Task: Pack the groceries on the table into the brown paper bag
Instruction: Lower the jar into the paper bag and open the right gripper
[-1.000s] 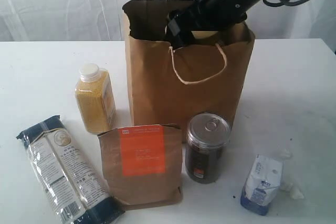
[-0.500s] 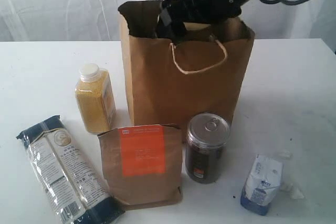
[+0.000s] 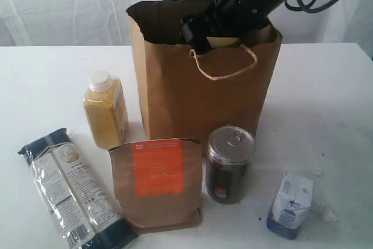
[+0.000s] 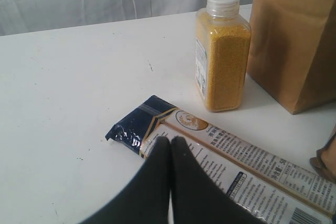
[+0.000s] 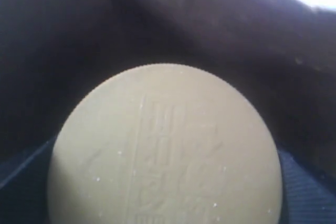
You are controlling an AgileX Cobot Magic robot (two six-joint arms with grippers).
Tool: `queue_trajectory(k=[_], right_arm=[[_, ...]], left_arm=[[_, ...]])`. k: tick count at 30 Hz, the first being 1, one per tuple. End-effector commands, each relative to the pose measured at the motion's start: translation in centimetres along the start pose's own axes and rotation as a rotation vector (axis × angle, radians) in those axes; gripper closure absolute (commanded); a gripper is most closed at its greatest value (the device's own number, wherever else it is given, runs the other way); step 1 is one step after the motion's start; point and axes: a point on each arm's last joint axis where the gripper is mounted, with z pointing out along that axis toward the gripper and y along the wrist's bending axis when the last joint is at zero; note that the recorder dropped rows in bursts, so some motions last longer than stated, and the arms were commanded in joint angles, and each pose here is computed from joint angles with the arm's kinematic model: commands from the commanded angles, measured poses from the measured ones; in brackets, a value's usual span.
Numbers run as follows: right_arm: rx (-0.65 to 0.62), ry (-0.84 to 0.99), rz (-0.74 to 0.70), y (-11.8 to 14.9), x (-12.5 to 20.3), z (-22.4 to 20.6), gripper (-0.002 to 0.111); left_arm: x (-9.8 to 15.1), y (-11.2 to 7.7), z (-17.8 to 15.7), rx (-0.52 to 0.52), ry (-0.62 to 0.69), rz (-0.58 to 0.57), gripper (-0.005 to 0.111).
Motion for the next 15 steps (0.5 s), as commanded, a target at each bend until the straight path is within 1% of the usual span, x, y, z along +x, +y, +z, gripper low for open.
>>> queue_trajectory(k=[1, 2, 4, 5, 7, 13, 15], right_arm=[[-0.015, 0.014, -0.003, 0.40, -0.21, -1.07, 0.020], [-0.011, -0.017, -0.015, 0.78, -0.58, -1.55, 0.020], [0.004, -0.067, -0.006, 0.53, -0.85, -1.11, 0.020], [0.005, -0.053, 0.000, 0.22, -0.72, -0.90, 0.020], [-0.019, -0.006, -0.001, 0.50, -0.61, -1.42, 0.020], [-0.024, -0.010, -0.005, 0.77, -0.68, -1.67, 0.020], [-0.019, -0.006, 0.002, 0.73, -0.64, -1.67, 0.017]], left_arm=[[0.06, -0.03, -0.01, 0.005, -0.003, -0.004, 0.107], [0.06, -0.03, -0.01, 0.005, -0.003, -0.004, 0.107], [0.06, -0.03, -0.01, 0.005, -0.003, -0.004, 0.107], [0.06, -0.03, -0.01, 0.005, -0.003, -0.004, 0.107], [0.06, -0.03, -0.01, 0.005, -0.003, -0.004, 0.107], [0.06, -0.03, -0.01, 0.005, -0.003, -0.004, 0.107], [0.06, -0.03, -0.01, 0.005, -0.003, -0.004, 0.107]])
